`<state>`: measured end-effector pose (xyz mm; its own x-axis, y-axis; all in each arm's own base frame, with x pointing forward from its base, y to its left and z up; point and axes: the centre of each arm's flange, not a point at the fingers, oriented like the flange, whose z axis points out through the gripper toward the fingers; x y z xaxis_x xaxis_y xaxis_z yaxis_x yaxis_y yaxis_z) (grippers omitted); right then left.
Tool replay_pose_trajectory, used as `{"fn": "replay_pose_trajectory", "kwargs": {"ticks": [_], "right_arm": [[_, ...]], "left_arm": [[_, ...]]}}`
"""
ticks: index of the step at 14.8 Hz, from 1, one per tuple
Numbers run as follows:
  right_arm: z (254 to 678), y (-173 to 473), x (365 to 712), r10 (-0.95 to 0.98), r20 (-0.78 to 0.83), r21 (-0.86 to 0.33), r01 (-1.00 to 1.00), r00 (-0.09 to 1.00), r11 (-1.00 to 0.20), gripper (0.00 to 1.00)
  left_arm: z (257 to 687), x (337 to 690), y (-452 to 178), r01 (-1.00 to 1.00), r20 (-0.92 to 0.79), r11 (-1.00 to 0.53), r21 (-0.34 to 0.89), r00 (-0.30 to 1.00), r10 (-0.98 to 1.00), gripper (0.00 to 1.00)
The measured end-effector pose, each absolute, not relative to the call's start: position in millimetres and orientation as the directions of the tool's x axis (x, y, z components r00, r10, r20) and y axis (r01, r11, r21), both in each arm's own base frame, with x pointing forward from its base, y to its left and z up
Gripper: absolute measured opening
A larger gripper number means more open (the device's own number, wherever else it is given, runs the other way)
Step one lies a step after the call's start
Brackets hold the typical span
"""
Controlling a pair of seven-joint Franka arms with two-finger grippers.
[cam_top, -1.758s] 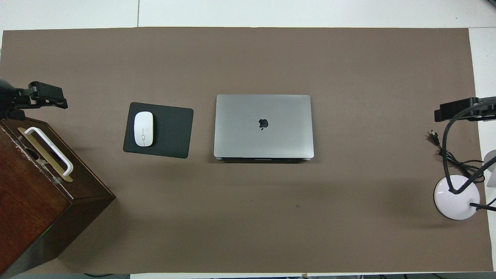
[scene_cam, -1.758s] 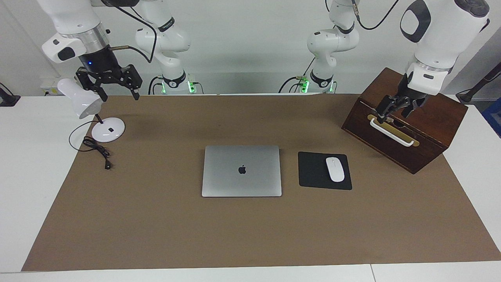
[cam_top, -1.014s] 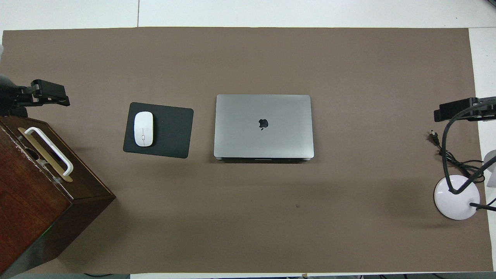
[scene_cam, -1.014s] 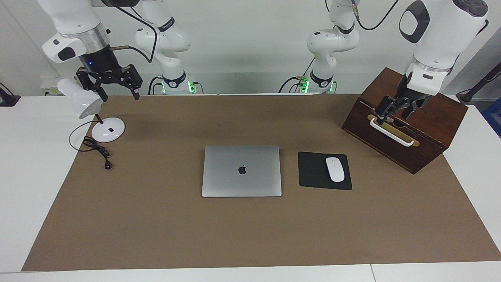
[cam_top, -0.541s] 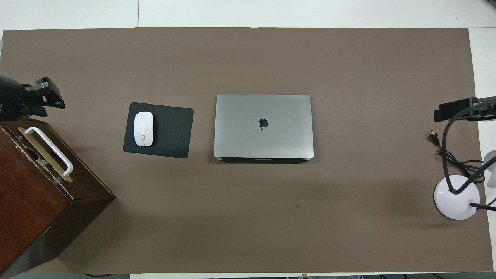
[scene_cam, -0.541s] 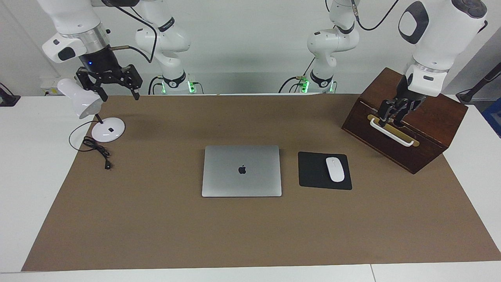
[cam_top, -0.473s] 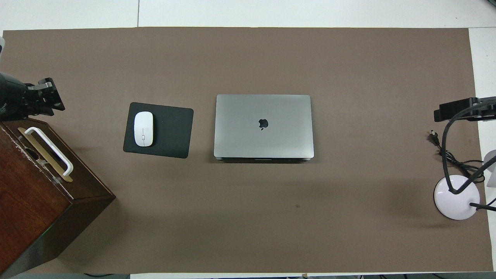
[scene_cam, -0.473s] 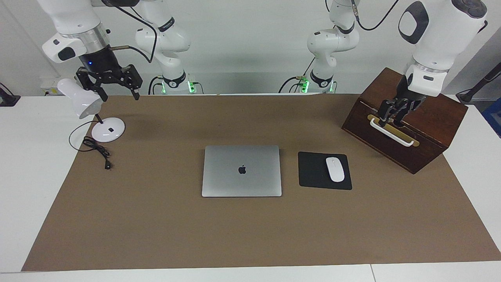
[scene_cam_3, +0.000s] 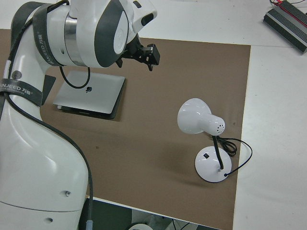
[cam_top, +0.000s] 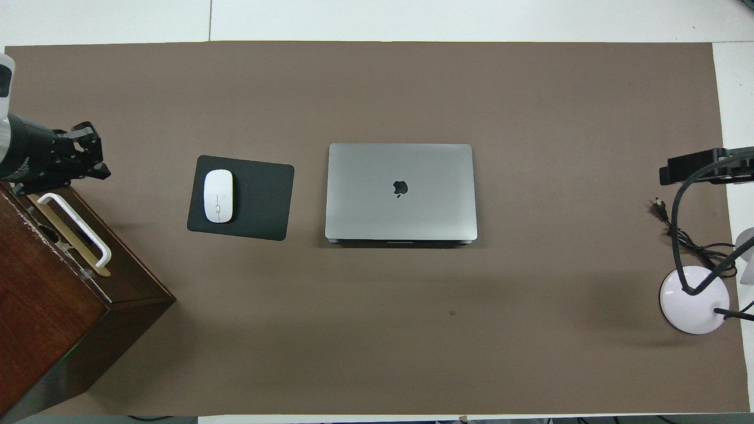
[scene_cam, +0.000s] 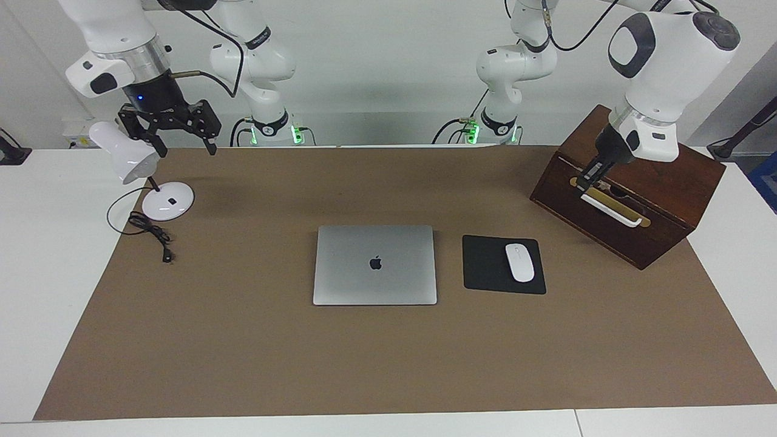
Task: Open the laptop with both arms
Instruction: 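Reach the left gripper forward over the black mouse pad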
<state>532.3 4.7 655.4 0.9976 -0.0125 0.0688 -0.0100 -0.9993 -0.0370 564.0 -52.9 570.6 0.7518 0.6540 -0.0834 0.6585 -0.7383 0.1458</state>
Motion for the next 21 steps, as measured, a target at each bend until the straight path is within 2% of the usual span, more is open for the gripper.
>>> {"fn": "replay_pose_trajectory", "kwargs": {"ticks": [5, 8, 11, 16, 21], "right_arm": [[655, 5, 532, -0.012, 0.069, -0.037, -0.010, 0.998, -0.999, 1.00], [655, 7, 532, -0.008, 0.069, -0.037, -0.005, 0.998, -0.999, 1.00], [656, 10, 533, -0.002, 0.073, -0.037, 0.001, 0.997, -0.999, 1.00], [656, 10, 533, -0.002, 0.077, -0.037, 0.001, 0.997, -0.999, 1.00], [656, 10, 533, -0.002, 0.078, -0.037, 0.001, 0.997, -0.999, 1.00]], "left_arm": [[556, 554, -69, 0.876, -0.248, -0.436, 0.205, 0.478, 0.843, 0.01], [546, 543, -57, 0.944, -0.342, -0.276, 0.180, 0.323, 0.882, 0.01], [527, 532, -48, 0.985, -0.368, -0.092, 0.144, 0.140, 0.919, 0.01], [503, 505, -52, 0.991, -0.508, 0.072, 0.111, -0.005, 0.862, 0.01], [474, 492, -51, 0.971, -0.598, 0.226, 0.071, -0.140, 0.789, 0.01]]}}
